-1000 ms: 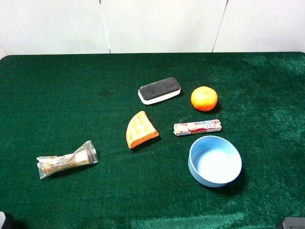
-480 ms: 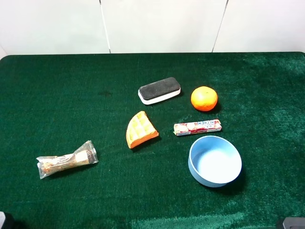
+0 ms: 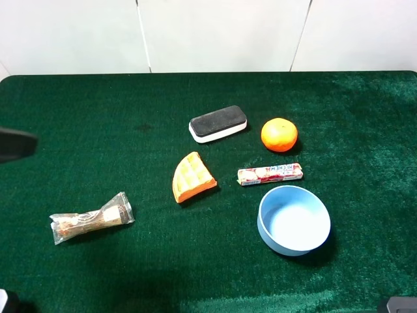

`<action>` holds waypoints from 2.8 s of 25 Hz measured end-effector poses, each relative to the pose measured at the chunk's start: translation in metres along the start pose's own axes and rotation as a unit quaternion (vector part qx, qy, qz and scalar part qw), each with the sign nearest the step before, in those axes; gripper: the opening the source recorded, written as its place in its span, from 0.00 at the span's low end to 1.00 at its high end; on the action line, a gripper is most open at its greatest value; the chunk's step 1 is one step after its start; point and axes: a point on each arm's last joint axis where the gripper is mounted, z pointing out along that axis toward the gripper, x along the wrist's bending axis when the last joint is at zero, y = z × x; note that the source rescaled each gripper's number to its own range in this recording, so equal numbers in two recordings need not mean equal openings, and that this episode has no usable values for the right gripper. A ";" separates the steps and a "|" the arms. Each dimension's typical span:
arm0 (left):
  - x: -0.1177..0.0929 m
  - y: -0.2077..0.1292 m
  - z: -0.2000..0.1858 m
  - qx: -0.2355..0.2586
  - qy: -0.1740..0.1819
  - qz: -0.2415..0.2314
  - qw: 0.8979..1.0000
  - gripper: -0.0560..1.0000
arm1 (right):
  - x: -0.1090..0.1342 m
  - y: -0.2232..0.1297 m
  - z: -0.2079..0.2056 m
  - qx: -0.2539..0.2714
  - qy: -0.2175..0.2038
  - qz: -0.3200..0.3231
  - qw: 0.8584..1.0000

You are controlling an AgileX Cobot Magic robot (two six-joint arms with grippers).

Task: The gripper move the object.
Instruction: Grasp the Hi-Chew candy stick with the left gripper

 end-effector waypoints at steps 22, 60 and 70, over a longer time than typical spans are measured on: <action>-0.038 0.100 0.124 0.082 -0.200 0.160 0.963 1.00 | 0.000 0.000 0.000 0.000 0.000 0.000 1.000; -0.163 0.096 0.303 0.166 -0.212 0.388 0.882 1.00 | 0.000 0.000 0.000 0.000 0.000 0.000 1.000; -0.173 0.080 0.328 0.147 -0.194 0.402 0.883 1.00 | 0.000 0.000 0.000 0.000 0.000 0.000 1.000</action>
